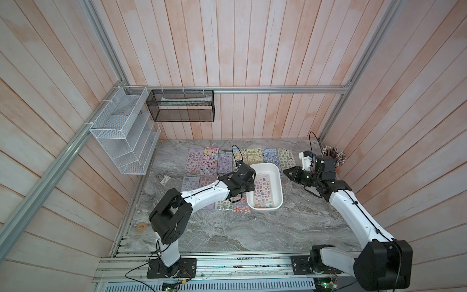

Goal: Take the stickers out of the storage box
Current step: Pick up the sticker from the storage box.

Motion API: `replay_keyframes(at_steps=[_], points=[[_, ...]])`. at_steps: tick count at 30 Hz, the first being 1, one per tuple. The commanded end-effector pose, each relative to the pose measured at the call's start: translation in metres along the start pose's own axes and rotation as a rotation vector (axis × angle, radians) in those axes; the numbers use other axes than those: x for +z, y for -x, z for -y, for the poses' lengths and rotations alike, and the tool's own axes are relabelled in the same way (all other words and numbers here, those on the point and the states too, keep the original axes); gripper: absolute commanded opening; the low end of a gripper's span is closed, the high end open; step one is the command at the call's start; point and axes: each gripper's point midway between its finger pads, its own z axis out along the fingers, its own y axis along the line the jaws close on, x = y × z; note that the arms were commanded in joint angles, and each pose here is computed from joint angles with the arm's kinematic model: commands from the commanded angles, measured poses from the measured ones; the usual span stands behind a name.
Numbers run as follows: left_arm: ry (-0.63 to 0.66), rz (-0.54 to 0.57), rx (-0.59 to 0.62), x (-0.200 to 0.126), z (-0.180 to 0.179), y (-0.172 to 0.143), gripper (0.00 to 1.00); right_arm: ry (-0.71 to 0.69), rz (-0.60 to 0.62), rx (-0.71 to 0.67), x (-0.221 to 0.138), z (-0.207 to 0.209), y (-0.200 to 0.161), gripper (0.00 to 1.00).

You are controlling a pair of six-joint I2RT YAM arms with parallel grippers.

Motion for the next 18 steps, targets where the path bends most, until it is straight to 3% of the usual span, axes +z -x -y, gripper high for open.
replay_keyframes(at_steps=[1, 8, 18], points=[[-0.032, 0.024, -0.041, 0.014, 0.024, 0.007, 0.00, -0.093, -0.047, -0.048, 0.001, 0.009, -0.015, 0.13], [0.011, -0.027, -0.068, 0.050, 0.030, -0.013, 0.00, -0.191, -0.147, -0.115, 0.031, 0.018, -0.046, 0.07], [0.058, -0.047, -0.059, 0.061, 0.023, -0.028, 0.00, -0.347, -0.263, -0.117, 0.068, 0.073, -0.078, 0.07]])
